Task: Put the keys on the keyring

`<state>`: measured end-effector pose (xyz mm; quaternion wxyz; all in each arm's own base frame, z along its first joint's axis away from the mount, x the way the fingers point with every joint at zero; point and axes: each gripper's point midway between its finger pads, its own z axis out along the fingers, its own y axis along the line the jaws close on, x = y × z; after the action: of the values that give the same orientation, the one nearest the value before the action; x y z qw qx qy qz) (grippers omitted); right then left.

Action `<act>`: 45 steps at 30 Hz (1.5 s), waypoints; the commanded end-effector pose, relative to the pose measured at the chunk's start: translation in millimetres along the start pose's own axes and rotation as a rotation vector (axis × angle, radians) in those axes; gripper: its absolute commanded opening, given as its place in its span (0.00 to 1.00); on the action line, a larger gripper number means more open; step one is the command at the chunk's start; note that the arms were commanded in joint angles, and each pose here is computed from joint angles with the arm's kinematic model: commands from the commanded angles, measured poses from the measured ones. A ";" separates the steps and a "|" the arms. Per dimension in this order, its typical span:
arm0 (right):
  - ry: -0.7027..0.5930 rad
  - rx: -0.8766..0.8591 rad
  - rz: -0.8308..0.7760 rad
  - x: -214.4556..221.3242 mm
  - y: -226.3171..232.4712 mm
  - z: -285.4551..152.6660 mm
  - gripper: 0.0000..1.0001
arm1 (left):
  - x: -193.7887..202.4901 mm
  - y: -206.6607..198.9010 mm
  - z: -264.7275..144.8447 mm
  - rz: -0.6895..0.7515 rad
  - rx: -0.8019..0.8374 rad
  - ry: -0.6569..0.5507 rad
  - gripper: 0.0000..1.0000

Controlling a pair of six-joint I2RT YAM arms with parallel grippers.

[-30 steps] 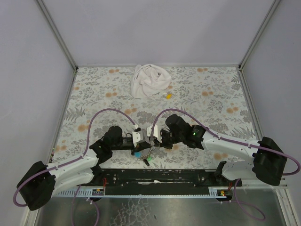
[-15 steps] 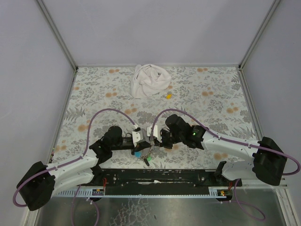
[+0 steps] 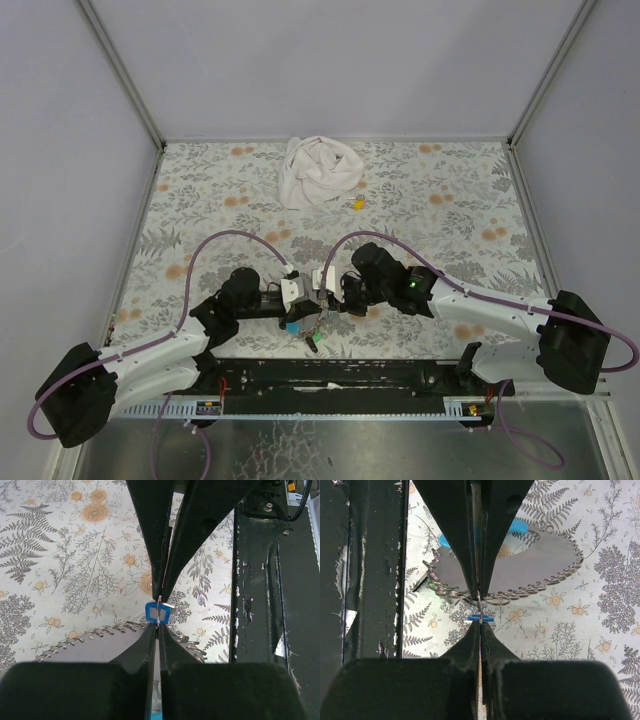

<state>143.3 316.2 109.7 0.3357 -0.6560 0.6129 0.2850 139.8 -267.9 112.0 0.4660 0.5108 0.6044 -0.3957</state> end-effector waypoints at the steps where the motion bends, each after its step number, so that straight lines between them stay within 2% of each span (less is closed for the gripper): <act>1: -0.091 -0.025 -0.042 -32.9 3.4 -5.8 0.00 | -34.9 11.5 2.5 0.059 -0.037 -0.101 0.00; 30: -0.061 0.003 -0.025 -25.7 0.9 -7.8 0.00 | -33.7 15.9 0.3 0.062 -0.068 -0.093 0.00; 45: -0.069 0.051 -0.012 -28.1 -7.4 -8.1 0.00 | -34.2 8.5 2.4 0.067 -0.019 -0.096 0.00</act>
<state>143.9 315.0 109.4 0.3356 -0.6498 0.6220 0.2798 144.0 -266.7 114.0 0.4733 0.5010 0.6111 -0.3893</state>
